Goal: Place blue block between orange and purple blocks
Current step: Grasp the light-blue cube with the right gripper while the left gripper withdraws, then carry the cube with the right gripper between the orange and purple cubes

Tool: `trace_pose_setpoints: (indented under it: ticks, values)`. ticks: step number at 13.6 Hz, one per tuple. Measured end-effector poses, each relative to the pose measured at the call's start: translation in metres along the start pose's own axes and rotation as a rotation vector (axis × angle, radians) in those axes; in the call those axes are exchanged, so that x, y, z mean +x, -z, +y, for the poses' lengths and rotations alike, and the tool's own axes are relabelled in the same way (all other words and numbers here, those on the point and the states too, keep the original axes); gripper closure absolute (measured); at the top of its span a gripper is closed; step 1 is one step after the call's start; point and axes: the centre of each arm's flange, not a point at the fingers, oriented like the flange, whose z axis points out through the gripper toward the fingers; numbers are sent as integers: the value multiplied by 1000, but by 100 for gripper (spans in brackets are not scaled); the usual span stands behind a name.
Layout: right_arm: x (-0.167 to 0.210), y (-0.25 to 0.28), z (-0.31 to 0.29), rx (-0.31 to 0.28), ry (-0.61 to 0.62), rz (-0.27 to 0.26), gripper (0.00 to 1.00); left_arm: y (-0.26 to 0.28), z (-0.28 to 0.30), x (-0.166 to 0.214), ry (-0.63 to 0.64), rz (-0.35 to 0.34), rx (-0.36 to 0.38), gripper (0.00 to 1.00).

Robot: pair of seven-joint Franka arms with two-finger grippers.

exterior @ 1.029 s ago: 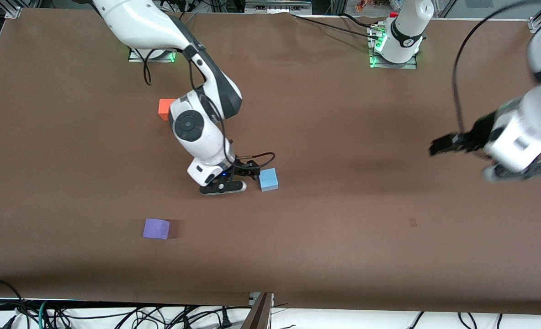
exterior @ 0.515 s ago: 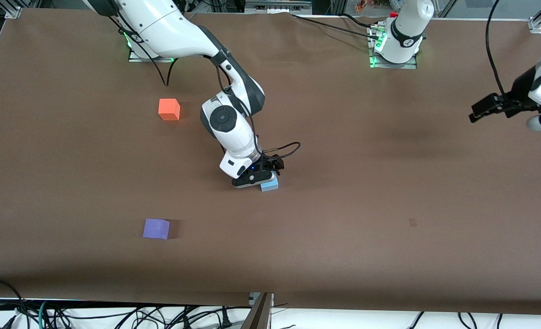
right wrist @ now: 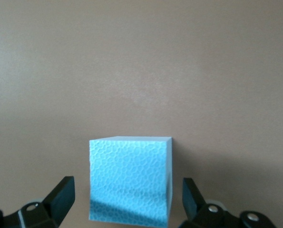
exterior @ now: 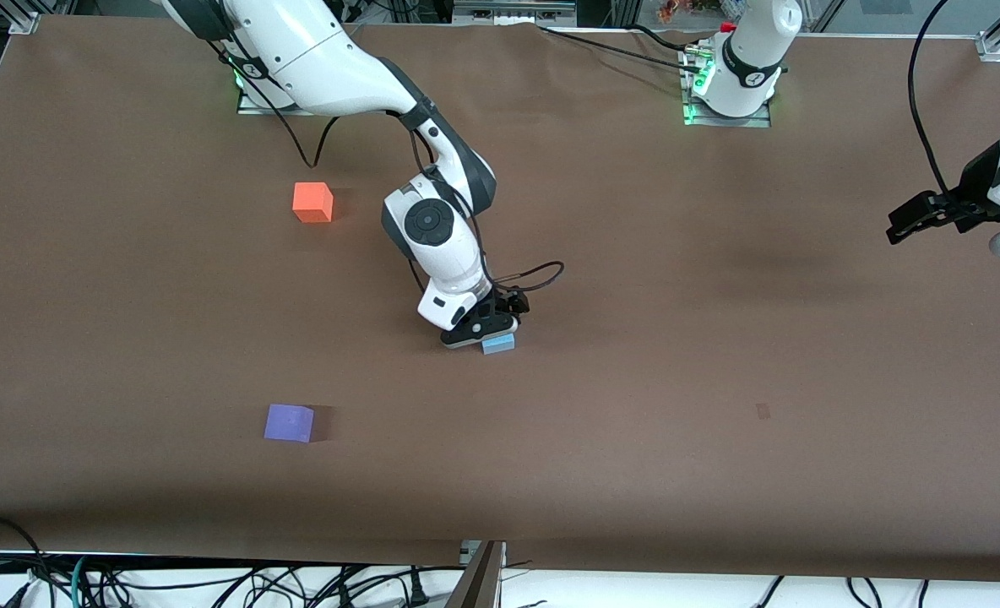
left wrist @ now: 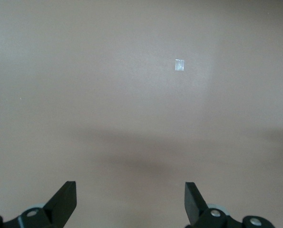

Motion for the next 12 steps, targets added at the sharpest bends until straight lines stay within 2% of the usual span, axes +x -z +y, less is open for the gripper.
trace_pose_setpoints:
  ticks: [2,4,5,7,8,12]
  values:
    - [-4,-1,-6,2,9,-2,0,-2,1,1,1,-3,-8,0]
    - [-7,-5,-9,0,15,-8,1,0,7,7,14,-2,-65,0]
    - [-9,-9,-8,-6,21,-11,7,2,9,13,21,0,-92,0]
    - [-11,-15,-6,-23,41,-12,30,14,10,23,24,-6,-99,0]
    - [-10,-13,-6,-25,45,-8,38,23,10,26,23,-7,-100,0]
    - [1,-7,1,-36,38,11,44,51,4,29,31,26,-105,0]
